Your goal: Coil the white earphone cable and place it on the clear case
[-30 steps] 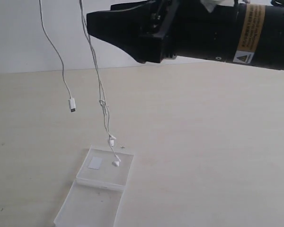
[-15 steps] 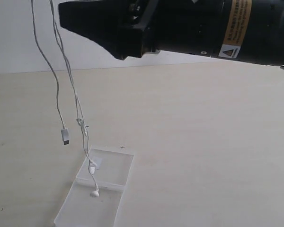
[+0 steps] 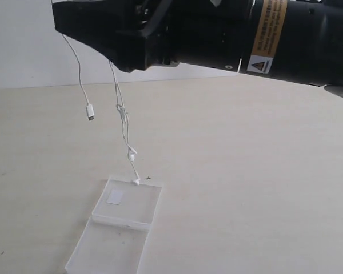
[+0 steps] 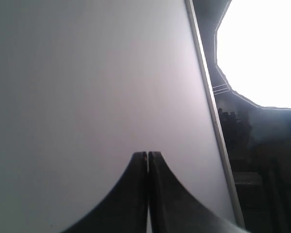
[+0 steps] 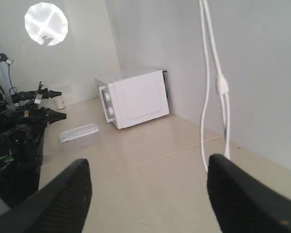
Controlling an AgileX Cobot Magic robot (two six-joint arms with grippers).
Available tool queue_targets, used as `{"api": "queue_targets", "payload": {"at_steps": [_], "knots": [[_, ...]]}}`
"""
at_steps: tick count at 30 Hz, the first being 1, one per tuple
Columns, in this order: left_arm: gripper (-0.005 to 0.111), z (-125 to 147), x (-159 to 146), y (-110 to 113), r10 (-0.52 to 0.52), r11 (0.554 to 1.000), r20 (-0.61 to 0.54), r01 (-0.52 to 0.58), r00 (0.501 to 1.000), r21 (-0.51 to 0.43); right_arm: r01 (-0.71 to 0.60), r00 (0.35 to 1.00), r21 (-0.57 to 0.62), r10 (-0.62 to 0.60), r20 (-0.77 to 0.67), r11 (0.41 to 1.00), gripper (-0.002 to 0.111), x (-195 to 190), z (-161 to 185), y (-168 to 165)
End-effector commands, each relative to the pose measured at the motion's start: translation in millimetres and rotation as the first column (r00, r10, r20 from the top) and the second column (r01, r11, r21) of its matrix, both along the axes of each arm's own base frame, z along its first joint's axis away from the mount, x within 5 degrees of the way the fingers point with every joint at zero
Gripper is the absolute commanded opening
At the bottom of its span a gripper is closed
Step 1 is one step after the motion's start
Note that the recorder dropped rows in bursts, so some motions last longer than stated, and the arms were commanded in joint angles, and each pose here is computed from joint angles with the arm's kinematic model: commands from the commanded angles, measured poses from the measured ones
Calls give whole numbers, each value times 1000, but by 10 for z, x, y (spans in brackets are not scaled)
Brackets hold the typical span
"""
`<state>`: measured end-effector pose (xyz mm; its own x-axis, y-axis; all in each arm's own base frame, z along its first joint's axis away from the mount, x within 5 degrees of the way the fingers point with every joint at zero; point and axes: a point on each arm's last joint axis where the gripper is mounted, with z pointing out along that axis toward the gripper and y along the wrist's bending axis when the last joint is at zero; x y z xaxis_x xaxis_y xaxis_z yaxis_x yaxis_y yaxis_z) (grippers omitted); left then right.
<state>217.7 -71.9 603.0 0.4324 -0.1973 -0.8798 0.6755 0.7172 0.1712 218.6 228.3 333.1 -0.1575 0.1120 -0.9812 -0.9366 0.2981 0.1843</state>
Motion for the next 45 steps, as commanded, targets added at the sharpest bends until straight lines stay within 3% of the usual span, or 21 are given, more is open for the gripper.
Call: {"api": "queue_targets", "payload": {"at_steps": [1,6,20,26,29,33,45], "knots": [[0,9,-15,-5,-13,1000,-3,13,1000,-18,78,997,32,-79,26,996,66,68,46,-14],[0,19,-25,-7,-31,999,-4,31,1000,-36,120,993,40,-120,-5,992,66,154,-30,7],[0,18,-28,-10,-35,999,-3,35,999,-33,-25,999,50,24,29,998,66,98,19,561],[0,17,-27,-10,-33,999,-3,33,999,-32,-22,999,35,21,37,999,66,81,50,610],[0,17,-27,-10,-33,999,-3,33,999,-32,8,1000,14,-9,19,1000,61,109,27,604],[0,17,-27,-10,-33,999,-3,33,999,-32,20,1000,-14,-20,13,1000,47,132,-24,614],[0,17,-27,-10,-33,999,-3,33,999,-32,23,1000,-20,-23,13,1000,42,146,-53,626]]}}
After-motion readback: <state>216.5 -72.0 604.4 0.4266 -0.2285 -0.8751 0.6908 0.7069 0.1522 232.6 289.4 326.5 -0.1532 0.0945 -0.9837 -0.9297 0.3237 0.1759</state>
